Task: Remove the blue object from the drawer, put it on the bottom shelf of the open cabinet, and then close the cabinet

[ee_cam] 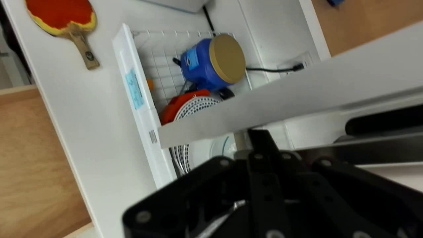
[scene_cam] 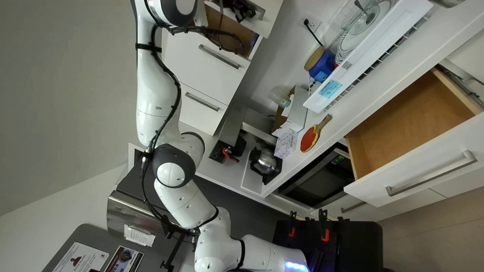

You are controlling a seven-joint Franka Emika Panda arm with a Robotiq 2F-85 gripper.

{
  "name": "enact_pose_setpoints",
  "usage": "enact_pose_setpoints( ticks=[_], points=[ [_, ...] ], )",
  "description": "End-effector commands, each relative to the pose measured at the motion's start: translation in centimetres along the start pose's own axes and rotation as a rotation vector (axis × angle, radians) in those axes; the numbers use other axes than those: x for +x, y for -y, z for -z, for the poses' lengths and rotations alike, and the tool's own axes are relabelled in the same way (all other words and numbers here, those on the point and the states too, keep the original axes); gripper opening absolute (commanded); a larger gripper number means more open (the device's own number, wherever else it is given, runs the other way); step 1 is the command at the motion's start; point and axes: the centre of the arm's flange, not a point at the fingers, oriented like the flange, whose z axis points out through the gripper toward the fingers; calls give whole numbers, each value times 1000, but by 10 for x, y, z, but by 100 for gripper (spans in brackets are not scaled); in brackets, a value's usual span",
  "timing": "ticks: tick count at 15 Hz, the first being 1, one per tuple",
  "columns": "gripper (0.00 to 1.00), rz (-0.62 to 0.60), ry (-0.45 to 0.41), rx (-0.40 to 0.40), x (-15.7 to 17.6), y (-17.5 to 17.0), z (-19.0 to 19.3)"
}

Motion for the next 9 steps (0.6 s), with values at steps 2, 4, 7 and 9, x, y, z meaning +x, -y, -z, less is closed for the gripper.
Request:
enact_pose_setpoints(
  ticks=[2,4,7,9],
  points=[
    [0,110,193,-88,-46,0,-18],
    [0,161,255,-110,-66,1,-31],
    [0,270,282,-98,-92,6,-55],
    [0,361,279,-79,-107,11,-70]
  ],
)
